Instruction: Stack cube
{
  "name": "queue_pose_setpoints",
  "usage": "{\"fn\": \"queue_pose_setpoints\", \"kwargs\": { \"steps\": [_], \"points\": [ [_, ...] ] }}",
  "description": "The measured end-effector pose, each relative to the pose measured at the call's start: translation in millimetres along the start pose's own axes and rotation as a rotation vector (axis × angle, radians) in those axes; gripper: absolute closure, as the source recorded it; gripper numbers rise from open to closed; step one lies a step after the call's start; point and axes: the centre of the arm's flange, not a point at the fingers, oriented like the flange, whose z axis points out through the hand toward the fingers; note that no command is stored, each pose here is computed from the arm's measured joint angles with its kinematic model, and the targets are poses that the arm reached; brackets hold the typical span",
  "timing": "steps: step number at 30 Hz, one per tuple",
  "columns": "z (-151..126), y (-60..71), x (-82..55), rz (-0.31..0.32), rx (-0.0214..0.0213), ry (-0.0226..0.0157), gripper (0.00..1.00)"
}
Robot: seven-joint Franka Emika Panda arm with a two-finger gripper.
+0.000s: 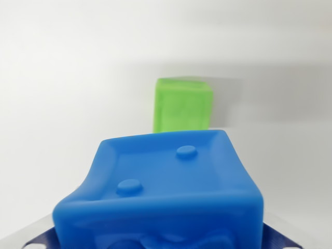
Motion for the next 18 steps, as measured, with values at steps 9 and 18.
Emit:
{"fn": "queue_pose_setpoints", "kwargs": {
  "steps": [9, 18],
  "points": [
    [-5.4, 8.5, 9.9, 0.006, 0.0003, -0.0001, 1.0],
    [26.0, 8.5, 10.0, 0.005, -0.0051, -0.0072, 1.0]
  ]
}}
